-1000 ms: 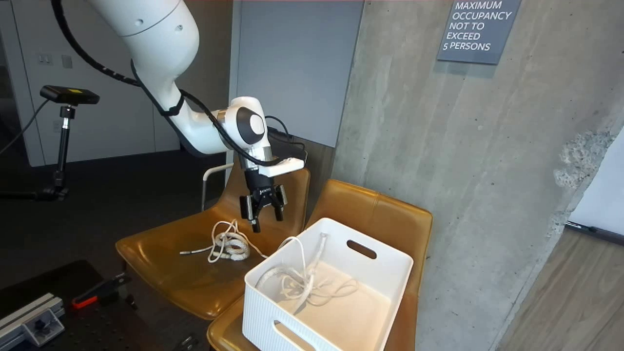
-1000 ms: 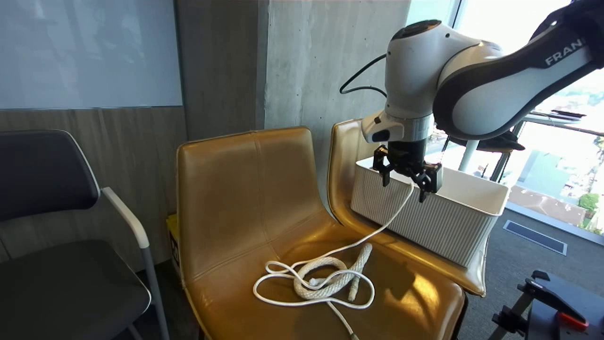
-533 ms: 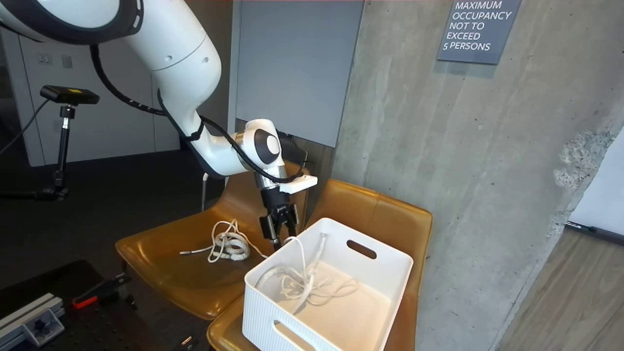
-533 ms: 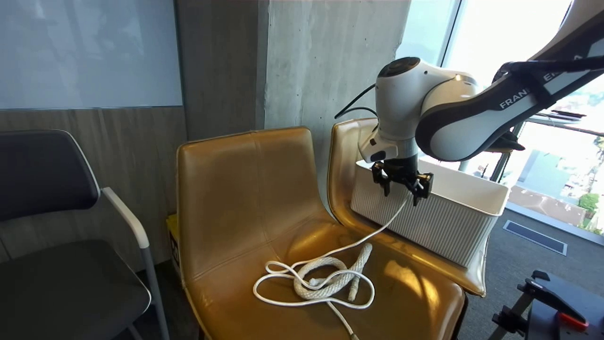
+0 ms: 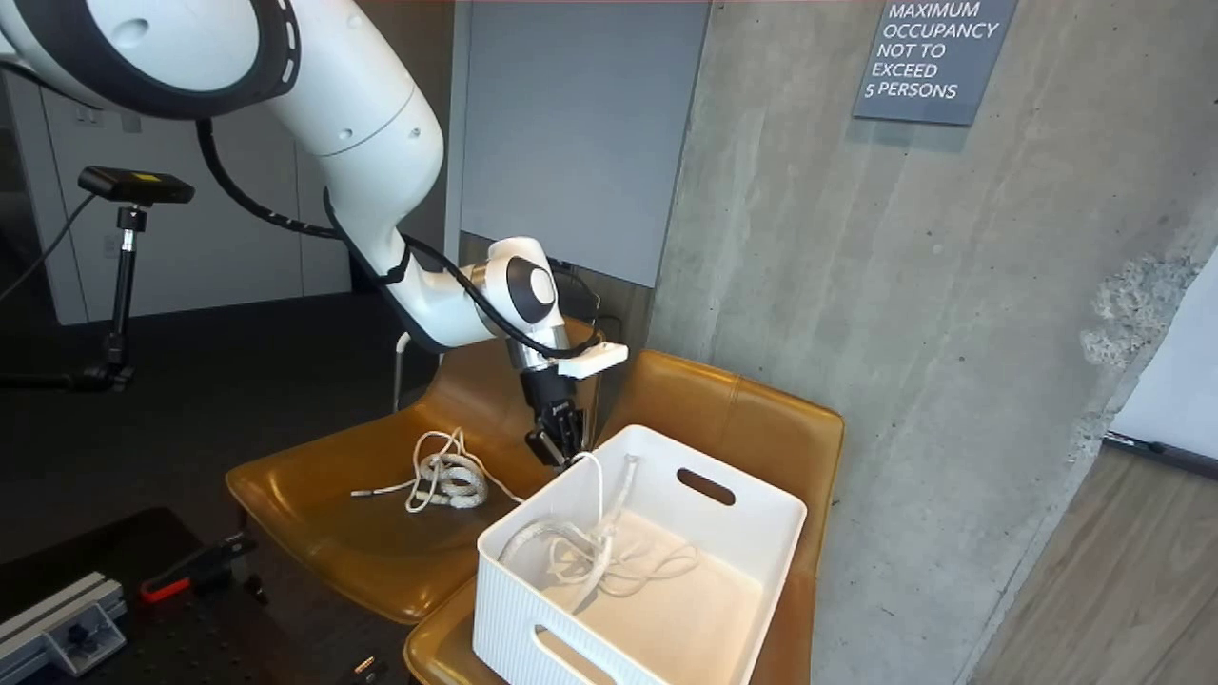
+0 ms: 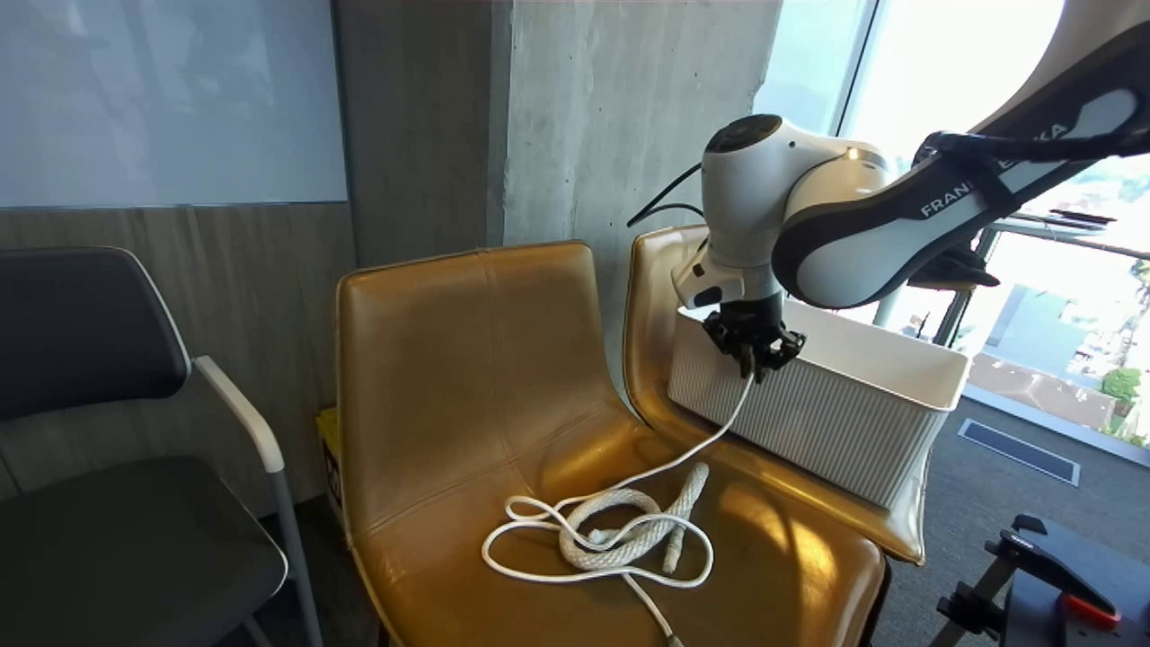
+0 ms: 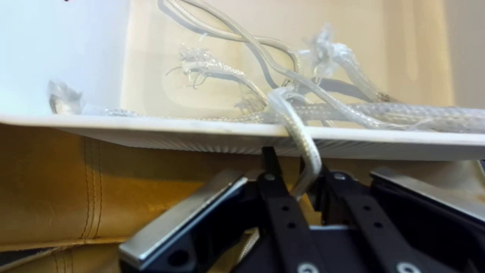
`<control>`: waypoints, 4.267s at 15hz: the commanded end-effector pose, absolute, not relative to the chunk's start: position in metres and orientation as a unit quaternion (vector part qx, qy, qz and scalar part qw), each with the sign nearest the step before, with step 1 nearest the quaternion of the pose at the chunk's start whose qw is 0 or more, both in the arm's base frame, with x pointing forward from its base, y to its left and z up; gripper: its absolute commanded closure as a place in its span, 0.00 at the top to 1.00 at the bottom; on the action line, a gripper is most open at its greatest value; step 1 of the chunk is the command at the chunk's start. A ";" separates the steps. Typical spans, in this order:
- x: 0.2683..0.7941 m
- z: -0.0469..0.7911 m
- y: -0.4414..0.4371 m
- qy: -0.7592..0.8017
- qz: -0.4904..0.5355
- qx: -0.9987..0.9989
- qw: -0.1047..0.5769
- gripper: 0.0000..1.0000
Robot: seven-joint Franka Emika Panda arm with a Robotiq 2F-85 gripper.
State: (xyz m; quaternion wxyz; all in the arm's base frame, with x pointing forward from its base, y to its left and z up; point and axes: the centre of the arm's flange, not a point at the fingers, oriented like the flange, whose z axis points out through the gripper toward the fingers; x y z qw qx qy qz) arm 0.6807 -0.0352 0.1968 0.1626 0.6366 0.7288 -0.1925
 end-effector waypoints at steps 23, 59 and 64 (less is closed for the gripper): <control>0.667 0.295 0.335 0.672 -0.122 0.712 0.164 0.01; 0.600 0.375 -0.036 0.582 0.078 0.801 0.117 1.00; 0.617 0.349 -0.125 0.612 0.037 0.780 0.126 1.00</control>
